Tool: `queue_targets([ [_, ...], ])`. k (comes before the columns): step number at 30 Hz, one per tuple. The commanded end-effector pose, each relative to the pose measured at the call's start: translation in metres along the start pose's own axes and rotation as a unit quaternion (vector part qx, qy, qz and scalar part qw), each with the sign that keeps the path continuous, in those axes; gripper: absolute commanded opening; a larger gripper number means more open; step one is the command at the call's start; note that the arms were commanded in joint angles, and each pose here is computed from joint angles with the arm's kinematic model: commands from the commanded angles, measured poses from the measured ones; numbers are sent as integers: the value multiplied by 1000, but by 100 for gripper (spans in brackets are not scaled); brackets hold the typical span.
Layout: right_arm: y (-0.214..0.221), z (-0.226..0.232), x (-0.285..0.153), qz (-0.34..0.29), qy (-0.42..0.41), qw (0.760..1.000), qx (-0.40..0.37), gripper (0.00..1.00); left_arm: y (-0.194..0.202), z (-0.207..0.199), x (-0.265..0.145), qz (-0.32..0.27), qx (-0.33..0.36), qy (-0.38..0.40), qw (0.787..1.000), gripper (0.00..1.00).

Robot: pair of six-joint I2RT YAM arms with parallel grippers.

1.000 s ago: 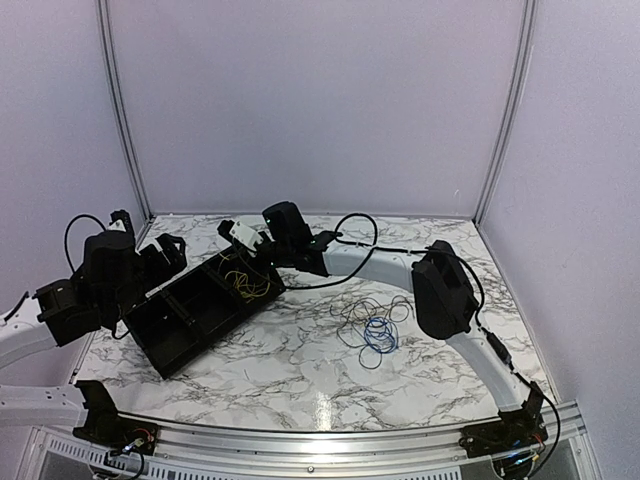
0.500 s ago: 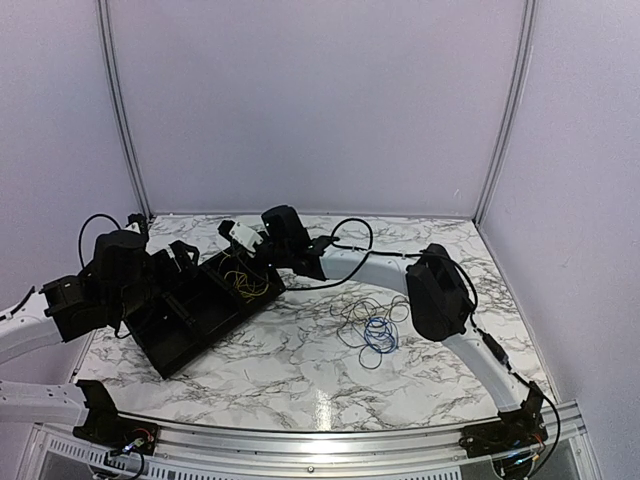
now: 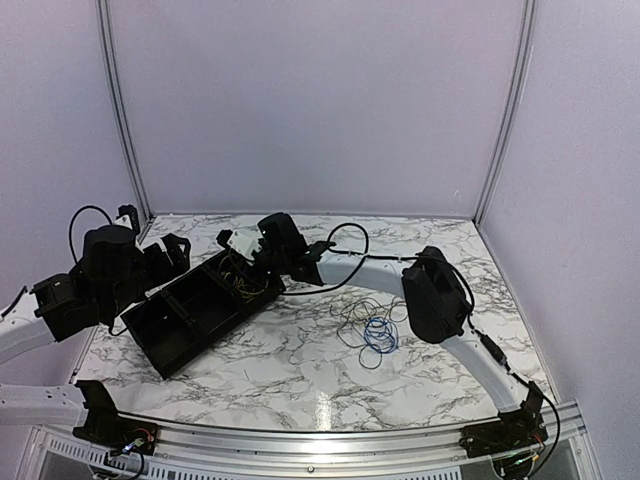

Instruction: Untangle the cables

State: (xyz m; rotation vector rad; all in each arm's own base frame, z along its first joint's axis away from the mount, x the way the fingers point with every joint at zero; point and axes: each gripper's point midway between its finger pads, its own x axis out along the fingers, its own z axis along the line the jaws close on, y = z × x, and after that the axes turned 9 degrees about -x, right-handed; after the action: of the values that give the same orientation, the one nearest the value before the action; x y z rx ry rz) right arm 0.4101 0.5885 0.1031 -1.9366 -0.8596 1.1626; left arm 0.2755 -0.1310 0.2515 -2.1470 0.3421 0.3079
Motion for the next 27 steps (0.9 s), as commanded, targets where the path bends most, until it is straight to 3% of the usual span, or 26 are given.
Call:
queue_targets([
  [1,-55,-18,-35,-27,20,999,-23,39,-8,-4,-3,-3,33,-1,999,99],
  [6,-61,-29,-71,-9,16,1000,-20,46,-7,-17,2,0,77,16,997,99],
  [13,-61,-73,-161,7,38,999,-12,49,9,-65,19,37,155,103,982,99],
  [23,30,-82,-281,98,66,993,-3,57,55,-118,77,137,191,124,964,99],
  [27,65,-76,-318,126,69,989,18,54,75,-123,108,174,145,75,971,99],
])
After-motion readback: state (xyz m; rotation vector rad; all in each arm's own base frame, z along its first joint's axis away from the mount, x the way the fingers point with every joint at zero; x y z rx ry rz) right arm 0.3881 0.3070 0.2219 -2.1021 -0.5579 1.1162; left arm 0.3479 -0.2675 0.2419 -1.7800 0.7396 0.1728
